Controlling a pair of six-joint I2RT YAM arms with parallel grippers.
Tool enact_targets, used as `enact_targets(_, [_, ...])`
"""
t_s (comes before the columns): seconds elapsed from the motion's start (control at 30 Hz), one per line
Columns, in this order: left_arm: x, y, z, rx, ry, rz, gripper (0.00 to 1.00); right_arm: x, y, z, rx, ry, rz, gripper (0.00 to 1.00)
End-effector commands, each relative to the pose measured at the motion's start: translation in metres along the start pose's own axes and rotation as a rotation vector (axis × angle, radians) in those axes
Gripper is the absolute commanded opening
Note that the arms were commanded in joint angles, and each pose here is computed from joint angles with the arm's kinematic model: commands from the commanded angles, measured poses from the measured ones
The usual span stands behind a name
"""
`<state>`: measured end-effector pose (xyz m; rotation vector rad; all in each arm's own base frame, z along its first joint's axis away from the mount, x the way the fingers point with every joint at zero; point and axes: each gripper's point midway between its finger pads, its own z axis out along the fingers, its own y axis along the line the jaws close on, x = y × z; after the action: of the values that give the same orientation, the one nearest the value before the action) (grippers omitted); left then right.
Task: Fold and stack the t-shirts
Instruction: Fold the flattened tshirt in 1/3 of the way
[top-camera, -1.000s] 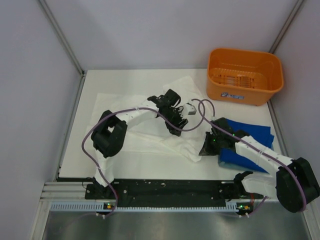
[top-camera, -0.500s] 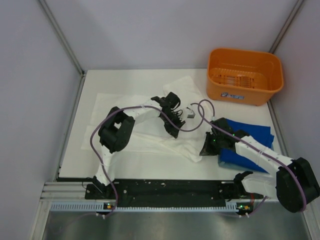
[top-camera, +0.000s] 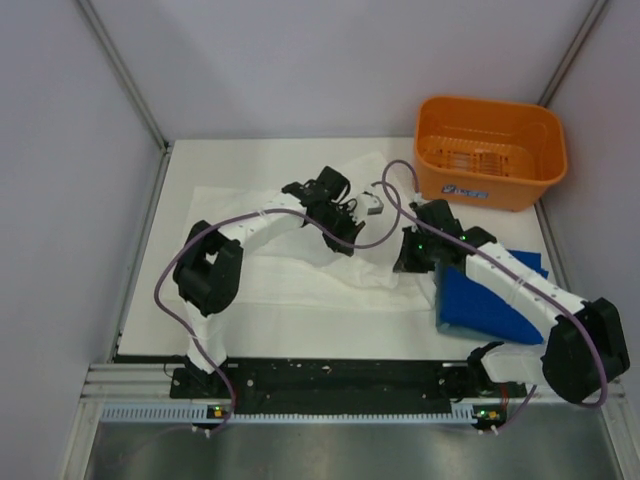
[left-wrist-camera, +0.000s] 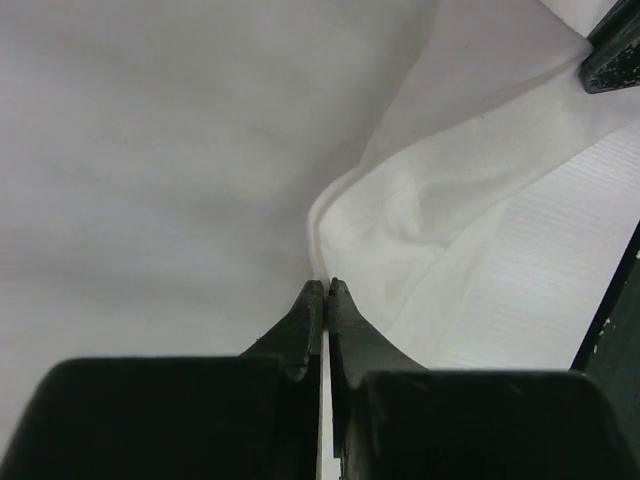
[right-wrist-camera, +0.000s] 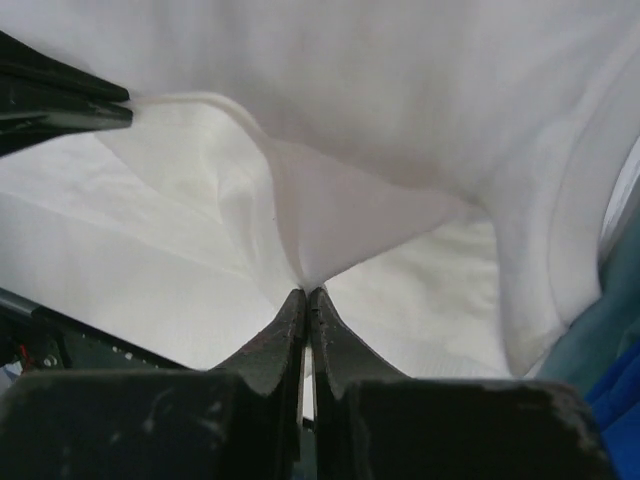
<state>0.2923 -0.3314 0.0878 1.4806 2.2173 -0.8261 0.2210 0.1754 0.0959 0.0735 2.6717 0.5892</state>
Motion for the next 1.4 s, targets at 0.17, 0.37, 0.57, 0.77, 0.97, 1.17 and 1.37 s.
enact_targets(0.17, [-0.022,0.077,-0.039,-0.279,-0.227,-0.230,0.00,-0.121,0.007,0.024,0.131,-0.219,-0.385,0.00])
enact_targets(0.37, [-0.012,0.094,-0.022,-0.324,-0.228,-0.261,0.00,-0.151,-0.004,0.053,0.214,-0.247,-0.527,0.00])
enact_targets(0.57, [-0.010,0.113,-0.026,-0.440,-0.281,-0.259,0.00,-0.160,-0.006,0.068,0.188,-0.265,-0.522,0.00])
enact_targets(0.77, [0.006,0.118,-0.014,-0.455,-0.230,-0.317,0.00,-0.174,-0.009,0.083,0.195,-0.259,-0.462,0.19])
enact_targets(0.97, [0.021,0.134,-0.014,-0.538,-0.199,-0.420,0.00,-0.184,-0.021,0.060,0.249,-0.253,-0.290,0.39])
enact_targets(1.17, [0.022,0.142,-0.031,-0.623,-0.235,-0.510,0.00,-0.110,-0.023,0.033,0.198,-0.137,-0.208,0.45])
enact_targets(1.37, [0.013,0.141,-0.042,-0.636,-0.281,-0.475,0.00,-0.026,-0.036,0.055,0.179,0.062,-0.044,0.17])
